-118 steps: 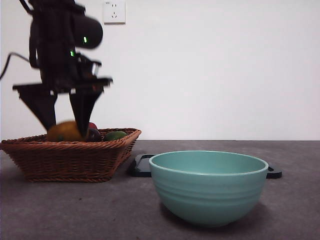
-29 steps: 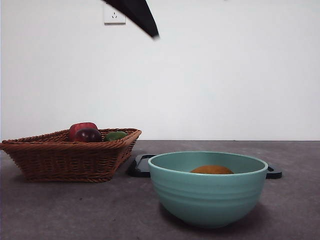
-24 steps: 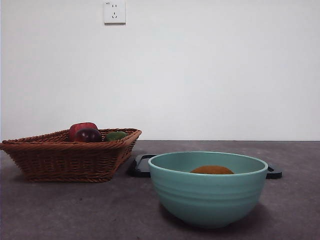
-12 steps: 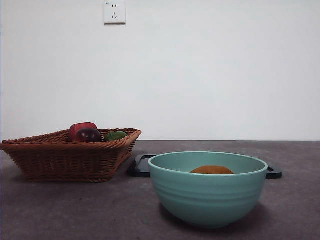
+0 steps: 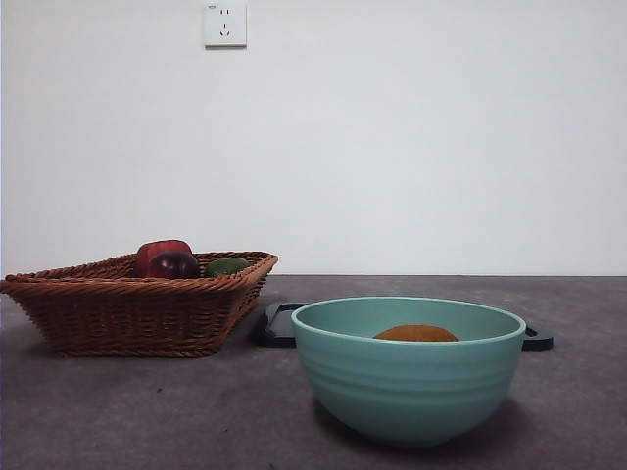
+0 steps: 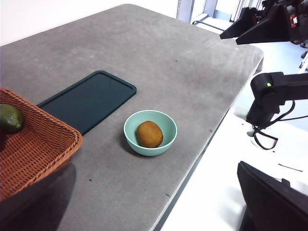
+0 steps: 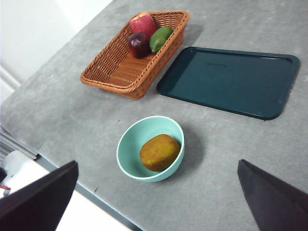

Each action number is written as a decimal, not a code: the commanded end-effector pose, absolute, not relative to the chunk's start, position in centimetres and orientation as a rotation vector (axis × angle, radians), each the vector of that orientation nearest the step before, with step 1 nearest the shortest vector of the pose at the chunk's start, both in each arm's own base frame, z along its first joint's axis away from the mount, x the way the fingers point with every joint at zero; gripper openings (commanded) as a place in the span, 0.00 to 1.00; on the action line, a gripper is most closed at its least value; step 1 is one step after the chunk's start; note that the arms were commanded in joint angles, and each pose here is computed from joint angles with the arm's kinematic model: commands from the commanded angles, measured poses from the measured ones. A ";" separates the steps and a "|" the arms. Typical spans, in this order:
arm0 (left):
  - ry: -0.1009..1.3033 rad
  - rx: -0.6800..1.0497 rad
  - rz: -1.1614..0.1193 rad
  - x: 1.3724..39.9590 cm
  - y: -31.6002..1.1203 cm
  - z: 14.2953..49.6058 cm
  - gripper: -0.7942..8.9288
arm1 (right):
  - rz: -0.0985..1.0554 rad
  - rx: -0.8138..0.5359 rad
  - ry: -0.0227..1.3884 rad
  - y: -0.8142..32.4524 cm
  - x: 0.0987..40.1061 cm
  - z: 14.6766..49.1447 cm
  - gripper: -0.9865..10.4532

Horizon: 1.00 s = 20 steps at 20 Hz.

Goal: Pick up the wifruite, put it on the bowl, pick up the plate, put it on desk

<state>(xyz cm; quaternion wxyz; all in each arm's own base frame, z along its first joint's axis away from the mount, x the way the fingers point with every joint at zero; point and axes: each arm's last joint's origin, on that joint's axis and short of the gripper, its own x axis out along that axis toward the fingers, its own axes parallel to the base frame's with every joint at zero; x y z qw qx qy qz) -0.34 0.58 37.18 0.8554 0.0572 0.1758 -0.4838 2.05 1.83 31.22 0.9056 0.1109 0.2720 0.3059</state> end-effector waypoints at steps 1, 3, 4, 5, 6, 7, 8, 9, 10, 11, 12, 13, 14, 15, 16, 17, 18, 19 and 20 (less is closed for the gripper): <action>0.362 0.103 -1.031 -0.3 0.6 37.4 0.66 | 0.618 0.272 0.575 2.1 2.6 31.8 0.64; 0.361 0.101 -1.031 -0.3 0.6 37.4 0.66 | 0.618 0.300 0.608 2.5 3.6 31.9 0.64; 0.361 0.101 -1.031 -0.3 0.6 37.4 0.66 | 0.624 0.311 0.629 2.9 4.3 32.0 0.64; 0.360 0.102 -1.031 -0.3 0.6 37.4 0.66 | 0.633 0.320 0.657 3.3 5.0 32.0 0.64; 0.360 0.102 -1.031 -0.3 0.6 37.4 0.66 | 0.633 0.328 0.700 3.8 6.1 31.9 0.64; 0.360 0.102 -1.031 -0.3 0.6 37.4 0.66 | 0.641 0.330 0.735 4.2 6.9 31.7 0.63; 0.360 0.102 -1.031 -0.3 0.6 37.5 0.66 | 0.647 0.333 0.786 4.8 8.1 31.5 0.62; 0.360 0.102 -1.031 -0.3 0.6 37.5 0.66 | 0.651 0.335 0.831 5.2 9.0 31.1 0.62; 0.358 0.104 -1.032 -0.3 0.6 37.5 0.66 | 0.660 0.339 0.882 5.8 10.1 30.7 0.61; 0.358 0.104 -1.032 -0.3 0.6 37.5 0.66 | 0.666 0.345 0.926 6.3 11.1 30.3 0.61; 0.357 0.106 -1.032 -0.3 0.6 37.5 0.66 | 0.671 0.350 0.977 6.9 12.3 29.8 0.61; 0.356 0.108 -1.033 -0.3 0.6 37.5 0.66 | 0.665 0.352 1.018 7.3 13.2 29.4 0.61; 0.356 0.108 -1.032 -0.3 0.6 37.5 0.66 | 0.651 0.344 1.065 7.8 14.3 29.0 0.61; 0.356 0.108 -1.032 -0.3 0.6 37.5 0.66 | 0.643 0.335 1.097 8.2 15.3 28.7 0.62; 0.356 0.108 -1.032 -0.3 0.6 37.5 0.66 | 0.632 0.327 1.134 8.7 16.4 28.4 0.62; 0.355 0.108 -1.032 -0.3 0.6 37.5 0.66 | 0.621 0.321 1.161 9.1 17.2 28.1 0.62; 0.356 0.108 -1.032 -0.3 0.6 37.5 0.66 | 0.602 0.314 1.192 9.5 18.2 27.8 0.62; 0.356 0.108 -1.032 -0.3 0.6 37.5 0.66 | 0.583 0.299 1.211 9.9 18.9 27.6 0.62; 0.356 0.108 -1.032 -0.3 0.6 37.5 0.66 | 0.557 0.269 1.243 10.4 19.7 27.2 0.62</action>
